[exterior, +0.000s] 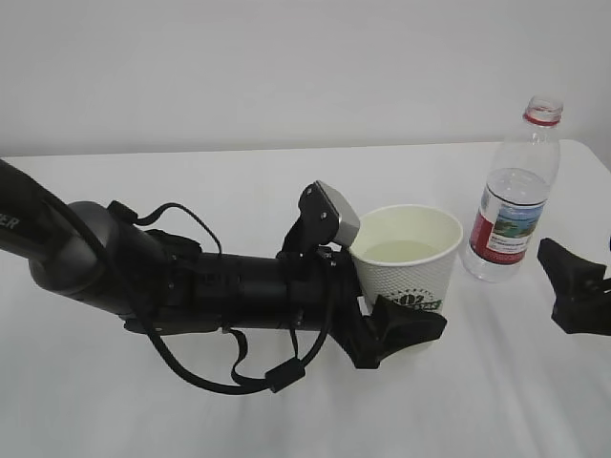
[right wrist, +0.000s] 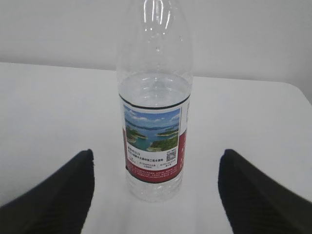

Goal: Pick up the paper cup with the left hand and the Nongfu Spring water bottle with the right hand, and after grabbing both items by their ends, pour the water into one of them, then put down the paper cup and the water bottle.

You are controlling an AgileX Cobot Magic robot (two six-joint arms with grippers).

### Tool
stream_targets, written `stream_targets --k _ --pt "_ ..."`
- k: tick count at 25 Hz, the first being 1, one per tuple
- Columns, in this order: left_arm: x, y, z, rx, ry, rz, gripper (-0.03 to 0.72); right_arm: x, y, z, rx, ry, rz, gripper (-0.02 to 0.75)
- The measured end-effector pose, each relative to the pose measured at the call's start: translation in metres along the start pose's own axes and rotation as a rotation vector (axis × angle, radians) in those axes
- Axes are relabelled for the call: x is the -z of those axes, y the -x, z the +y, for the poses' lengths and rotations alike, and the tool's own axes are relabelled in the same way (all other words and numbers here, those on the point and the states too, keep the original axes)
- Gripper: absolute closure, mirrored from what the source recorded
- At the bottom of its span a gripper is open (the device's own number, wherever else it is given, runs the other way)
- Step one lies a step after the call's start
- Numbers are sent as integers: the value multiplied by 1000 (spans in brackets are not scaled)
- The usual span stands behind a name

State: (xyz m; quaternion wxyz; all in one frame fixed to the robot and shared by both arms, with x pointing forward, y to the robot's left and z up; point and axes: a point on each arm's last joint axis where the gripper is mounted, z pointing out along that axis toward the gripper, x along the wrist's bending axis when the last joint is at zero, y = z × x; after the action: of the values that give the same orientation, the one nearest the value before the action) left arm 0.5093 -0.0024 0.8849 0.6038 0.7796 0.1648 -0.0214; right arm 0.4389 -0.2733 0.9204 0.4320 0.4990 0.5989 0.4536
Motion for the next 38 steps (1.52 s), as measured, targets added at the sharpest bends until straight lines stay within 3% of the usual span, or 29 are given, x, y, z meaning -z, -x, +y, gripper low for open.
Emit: stream_targets --k 5,14,27,38 --pt "0 -5 4 -79 45 51 151 4 -1 0 3 1 7 142" --pt "12 -19 15 -101 69 123 151 7 0 5 3 32 5 144" --pt "34 -16 14 -110 62 166 151 7 0 5 4 32 7 144" --pt "79 -40 13 -61 163 304 156 7 1 5 0 31 -5 144"
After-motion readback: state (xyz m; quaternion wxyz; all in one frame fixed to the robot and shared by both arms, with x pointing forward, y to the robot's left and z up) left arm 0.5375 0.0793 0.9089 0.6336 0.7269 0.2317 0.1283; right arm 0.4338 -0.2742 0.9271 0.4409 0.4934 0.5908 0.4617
